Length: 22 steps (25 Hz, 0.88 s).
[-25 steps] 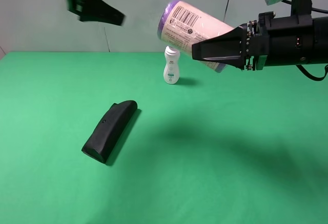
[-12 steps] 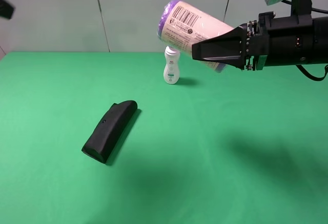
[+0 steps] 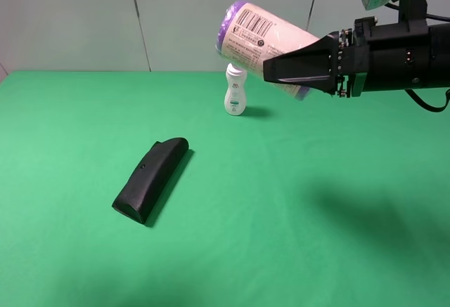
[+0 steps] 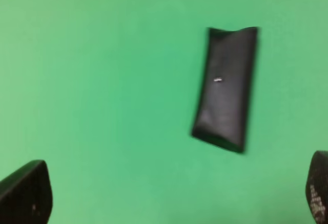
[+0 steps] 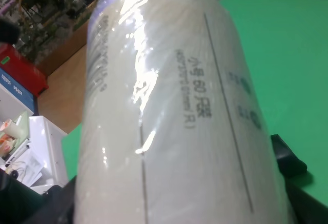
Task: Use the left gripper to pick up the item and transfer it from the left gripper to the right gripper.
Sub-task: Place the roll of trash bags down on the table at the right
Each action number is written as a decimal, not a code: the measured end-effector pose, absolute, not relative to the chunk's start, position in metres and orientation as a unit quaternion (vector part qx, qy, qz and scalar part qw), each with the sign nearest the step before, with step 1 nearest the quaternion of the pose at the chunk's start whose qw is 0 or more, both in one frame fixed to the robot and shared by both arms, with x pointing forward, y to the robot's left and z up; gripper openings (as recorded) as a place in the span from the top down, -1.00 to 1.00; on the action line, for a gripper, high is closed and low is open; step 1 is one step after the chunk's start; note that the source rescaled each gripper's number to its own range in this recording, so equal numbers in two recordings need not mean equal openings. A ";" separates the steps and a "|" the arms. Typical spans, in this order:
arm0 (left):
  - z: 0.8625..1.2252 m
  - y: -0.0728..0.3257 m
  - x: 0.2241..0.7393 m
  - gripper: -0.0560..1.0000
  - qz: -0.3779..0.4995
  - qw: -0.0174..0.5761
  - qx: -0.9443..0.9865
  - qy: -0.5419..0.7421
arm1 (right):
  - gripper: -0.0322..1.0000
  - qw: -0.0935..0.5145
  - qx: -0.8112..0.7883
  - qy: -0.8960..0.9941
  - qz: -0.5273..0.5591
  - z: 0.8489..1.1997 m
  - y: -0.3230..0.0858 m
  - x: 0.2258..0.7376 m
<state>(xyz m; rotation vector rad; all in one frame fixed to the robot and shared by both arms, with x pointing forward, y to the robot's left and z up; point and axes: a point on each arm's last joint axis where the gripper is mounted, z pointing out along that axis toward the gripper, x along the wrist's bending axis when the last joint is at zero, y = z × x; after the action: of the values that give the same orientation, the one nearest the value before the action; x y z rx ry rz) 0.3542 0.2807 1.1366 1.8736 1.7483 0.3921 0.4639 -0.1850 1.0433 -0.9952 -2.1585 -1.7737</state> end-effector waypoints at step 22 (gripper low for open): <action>1.040 0.298 0.222 -1.00 0.282 0.336 0.655 0.615 | 0.93 0.098 -0.348 -0.723 -0.589 1.042 -0.185 0.464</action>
<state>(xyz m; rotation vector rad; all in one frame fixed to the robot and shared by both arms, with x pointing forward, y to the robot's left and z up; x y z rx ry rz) 0.2215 0.2978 1.0403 1.7095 1.6041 0.7361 0.4636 -0.1853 1.0420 -1.0287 -2.1416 -1.7422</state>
